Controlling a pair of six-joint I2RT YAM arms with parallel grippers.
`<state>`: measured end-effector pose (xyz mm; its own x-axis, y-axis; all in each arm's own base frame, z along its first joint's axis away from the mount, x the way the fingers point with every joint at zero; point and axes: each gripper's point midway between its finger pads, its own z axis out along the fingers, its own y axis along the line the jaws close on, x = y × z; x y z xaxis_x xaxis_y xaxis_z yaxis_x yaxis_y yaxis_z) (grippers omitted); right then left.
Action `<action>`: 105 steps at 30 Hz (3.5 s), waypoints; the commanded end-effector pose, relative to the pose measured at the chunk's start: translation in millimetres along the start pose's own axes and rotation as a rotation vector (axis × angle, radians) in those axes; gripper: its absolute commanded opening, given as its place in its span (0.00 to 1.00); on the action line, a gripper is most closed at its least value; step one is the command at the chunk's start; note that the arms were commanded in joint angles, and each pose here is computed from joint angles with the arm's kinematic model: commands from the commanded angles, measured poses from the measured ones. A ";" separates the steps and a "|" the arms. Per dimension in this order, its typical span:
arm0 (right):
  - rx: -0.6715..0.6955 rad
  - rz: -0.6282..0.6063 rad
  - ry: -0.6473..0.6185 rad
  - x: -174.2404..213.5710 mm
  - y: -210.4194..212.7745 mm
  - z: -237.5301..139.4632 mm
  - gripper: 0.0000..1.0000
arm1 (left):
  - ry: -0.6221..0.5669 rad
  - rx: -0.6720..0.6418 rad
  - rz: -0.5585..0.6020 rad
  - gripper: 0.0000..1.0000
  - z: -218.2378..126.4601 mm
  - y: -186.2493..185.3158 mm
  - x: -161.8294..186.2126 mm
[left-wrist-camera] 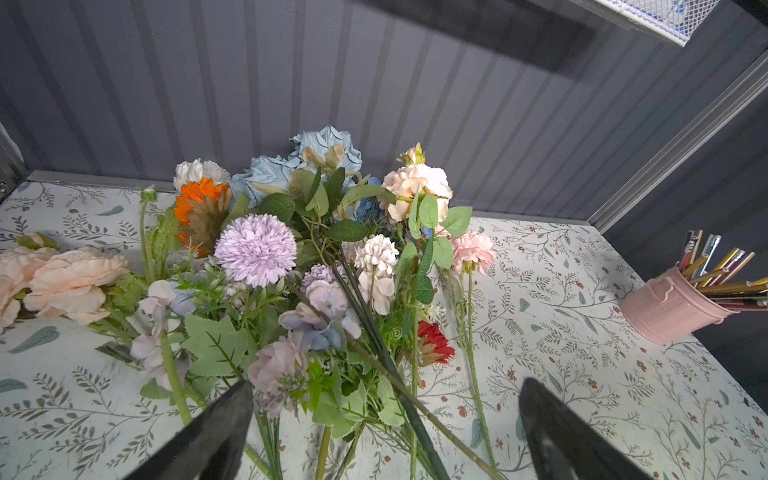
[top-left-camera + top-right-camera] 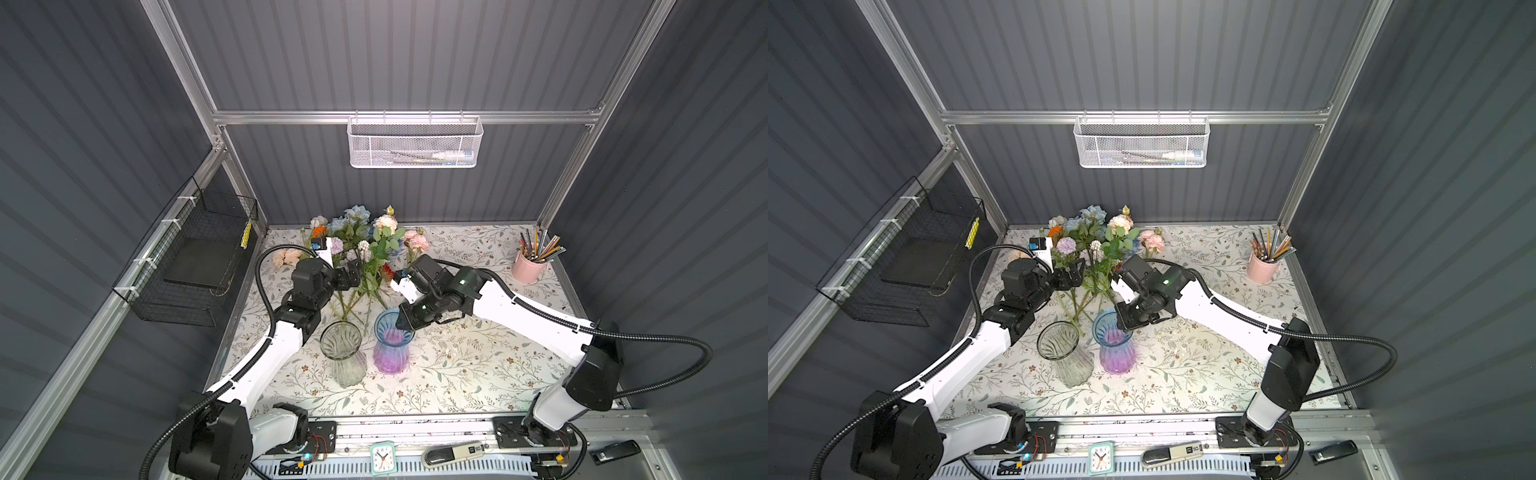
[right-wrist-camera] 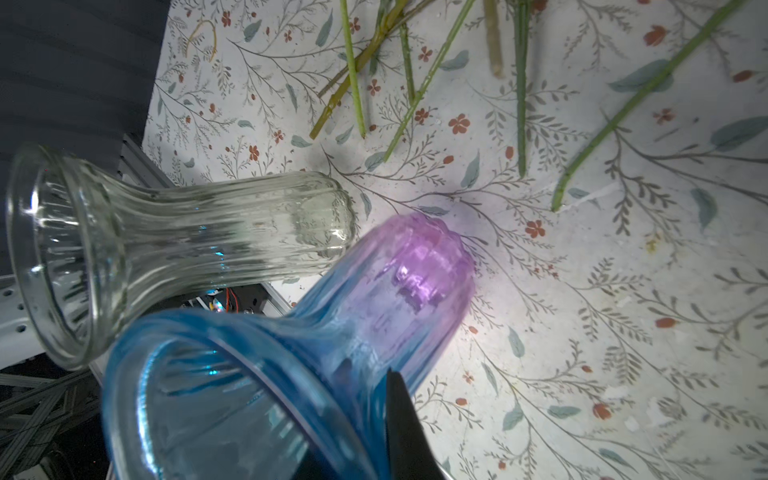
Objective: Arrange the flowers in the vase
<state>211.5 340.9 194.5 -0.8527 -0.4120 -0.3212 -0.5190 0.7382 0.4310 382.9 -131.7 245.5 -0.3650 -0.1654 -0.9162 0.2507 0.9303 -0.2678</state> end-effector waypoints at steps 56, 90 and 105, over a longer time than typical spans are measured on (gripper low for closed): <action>0.541 0.291 -0.687 -48.9 -224.5 -200.4 0.99 | 0.674 -0.261 0.454 0.34 75.9 -33.2 107.2; 0.571 0.262 -0.696 -50.9 -226.9 -203.8 0.99 | 0.364 -0.297 0.086 0.38 94.0 36.7 -0.2; 0.618 0.238 -0.638 -57.7 -245.7 -183.6 0.99 | 0.492 -0.480 -0.018 0.55 62.6 104.2 55.9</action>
<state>374.5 87.7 265.6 -0.6457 0.0434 -0.7623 -0.0540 0.9933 0.1023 452.8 -76.6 144.7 -0.7603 -0.0857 -0.6439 -0.0980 0.9950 -0.0167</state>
